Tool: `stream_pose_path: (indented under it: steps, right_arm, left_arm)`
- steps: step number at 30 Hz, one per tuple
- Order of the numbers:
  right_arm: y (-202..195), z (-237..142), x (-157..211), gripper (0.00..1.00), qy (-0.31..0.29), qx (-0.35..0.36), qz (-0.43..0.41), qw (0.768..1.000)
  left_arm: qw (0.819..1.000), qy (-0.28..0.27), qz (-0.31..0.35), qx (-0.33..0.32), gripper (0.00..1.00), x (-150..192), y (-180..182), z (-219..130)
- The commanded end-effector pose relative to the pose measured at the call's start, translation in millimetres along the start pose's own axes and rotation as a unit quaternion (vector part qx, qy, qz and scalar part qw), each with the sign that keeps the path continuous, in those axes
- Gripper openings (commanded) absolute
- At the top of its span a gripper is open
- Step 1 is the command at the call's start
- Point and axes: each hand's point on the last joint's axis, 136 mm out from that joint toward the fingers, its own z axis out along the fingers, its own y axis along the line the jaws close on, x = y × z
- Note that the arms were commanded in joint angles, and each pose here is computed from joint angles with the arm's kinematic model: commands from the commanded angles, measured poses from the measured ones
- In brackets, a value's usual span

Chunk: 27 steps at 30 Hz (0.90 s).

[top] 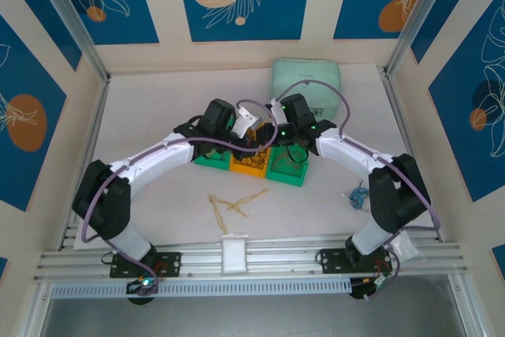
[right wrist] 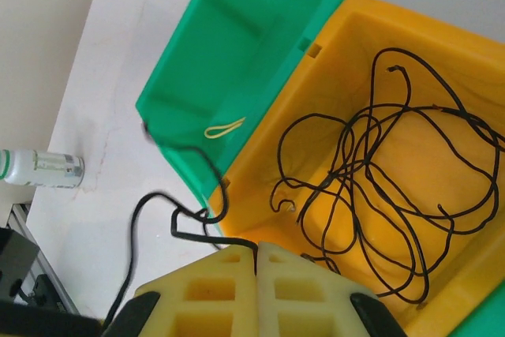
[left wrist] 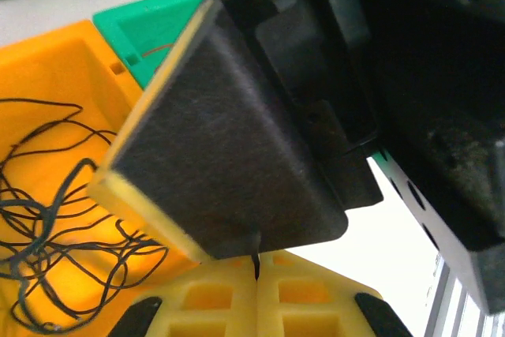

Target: Untangle the cables

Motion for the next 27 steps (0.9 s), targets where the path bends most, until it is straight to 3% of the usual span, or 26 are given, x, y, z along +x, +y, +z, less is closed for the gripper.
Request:
stream_pose_path:
  steps: [1, 14, 18, 27]
  right_arm:
    - [4, 6, -13, 0.0, -0.009, -0.017, 0.015, 1.0]
    - [-17, 9, -55, 0.0, -0.072, -0.03, 0.058, 0.995]
    - [-22, 17, -59, 0.0, -0.064, -0.028, 0.061, 0.996]
    - [14, 6, -79, 0.0, -0.077, -0.074, 0.044, 0.993]
  left_arm:
    - [0.999, -0.014, 0.004, 0.033, 0.0, -15, -6, 3]
    - [0.999, 0.014, 0.019, -0.026, 0.0, -7, 23, 14]
    - [0.999, 0.022, 0.015, -0.026, 0.0, -4, 27, 20]
    - [0.999, 0.013, 0.024, -0.043, 0.0, -10, 25, 3]
